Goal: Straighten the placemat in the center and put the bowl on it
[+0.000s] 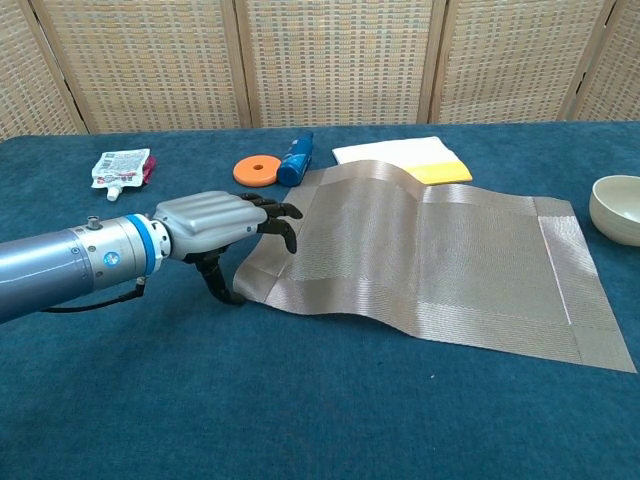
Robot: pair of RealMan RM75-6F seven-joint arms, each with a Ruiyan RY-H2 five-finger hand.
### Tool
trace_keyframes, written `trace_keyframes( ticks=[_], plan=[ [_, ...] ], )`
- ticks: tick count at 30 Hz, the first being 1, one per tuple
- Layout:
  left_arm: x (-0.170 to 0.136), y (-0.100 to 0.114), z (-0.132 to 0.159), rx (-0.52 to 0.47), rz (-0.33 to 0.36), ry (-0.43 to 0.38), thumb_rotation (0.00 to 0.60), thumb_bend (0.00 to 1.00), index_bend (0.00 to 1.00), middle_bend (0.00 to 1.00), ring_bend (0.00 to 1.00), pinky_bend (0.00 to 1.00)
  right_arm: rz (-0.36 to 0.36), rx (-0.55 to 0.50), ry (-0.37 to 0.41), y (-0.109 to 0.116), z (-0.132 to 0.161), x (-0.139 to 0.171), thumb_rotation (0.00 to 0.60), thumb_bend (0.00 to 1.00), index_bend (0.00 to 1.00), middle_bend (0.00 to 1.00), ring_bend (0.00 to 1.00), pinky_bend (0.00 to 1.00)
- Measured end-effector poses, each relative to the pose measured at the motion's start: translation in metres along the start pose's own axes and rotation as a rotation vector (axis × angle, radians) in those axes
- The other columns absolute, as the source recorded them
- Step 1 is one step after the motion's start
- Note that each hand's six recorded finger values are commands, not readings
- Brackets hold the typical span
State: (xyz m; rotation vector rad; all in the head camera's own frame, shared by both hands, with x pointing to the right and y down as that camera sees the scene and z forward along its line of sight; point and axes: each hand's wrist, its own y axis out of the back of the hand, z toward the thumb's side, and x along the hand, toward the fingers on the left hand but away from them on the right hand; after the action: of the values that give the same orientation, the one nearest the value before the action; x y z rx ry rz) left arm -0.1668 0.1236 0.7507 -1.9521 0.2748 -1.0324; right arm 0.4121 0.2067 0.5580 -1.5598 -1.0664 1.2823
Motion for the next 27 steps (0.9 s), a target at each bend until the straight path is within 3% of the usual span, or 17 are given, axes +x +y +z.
trace_keyframes(
  ticks=[7, 15, 18, 23, 27],
  plan=[
    [0.0043, 0.0015, 0.0023, 0.011, -0.004, 0.007, 0.600, 0.32, 0.25, 0.00, 0.00, 0.00, -0.005, -0.006, 0.003, 0.0023, 0.0010, 0.0012, 0.600, 0.00, 0.05, 0.00, 0.00, 0.00],
    [0.0050, 0.0043, 0.0012, 0.000, 0.000, 0.021, 0.600, 0.50, 0.30, 0.00, 0.00, 0.00, -0.007, -0.012, 0.011, 0.0039, 0.0030, 0.0026, 0.600, 0.00, 0.05, 0.00, 0.00, 0.00],
    [0.0058, 0.0044, 0.0017, -0.008, 0.000, 0.024, 0.600, 0.54, 0.39, 0.00, 0.00, 0.00, -0.010, -0.017, 0.014, 0.0049, 0.0039, 0.0030, 0.600, 0.00, 0.05, 0.00, 0.00, 0.00],
    [0.0093, 0.0062, 0.0061, -0.040, 0.018, 0.030, 0.600, 0.55, 0.65, 0.00, 0.00, 0.00, -0.011, -0.028, 0.022, 0.0063, 0.0057, 0.0040, 0.600, 0.00, 0.05, 0.00, 0.00, 0.00],
    [0.0092, 0.0093, 0.0067, -0.054, 0.039, 0.032, 0.600, 0.55, 0.73, 0.00, 0.00, 0.00, -0.014, -0.033, 0.024, 0.0077, 0.0060, 0.0043, 0.600, 0.00, 0.05, 0.00, 0.00, 0.00]
  ],
)
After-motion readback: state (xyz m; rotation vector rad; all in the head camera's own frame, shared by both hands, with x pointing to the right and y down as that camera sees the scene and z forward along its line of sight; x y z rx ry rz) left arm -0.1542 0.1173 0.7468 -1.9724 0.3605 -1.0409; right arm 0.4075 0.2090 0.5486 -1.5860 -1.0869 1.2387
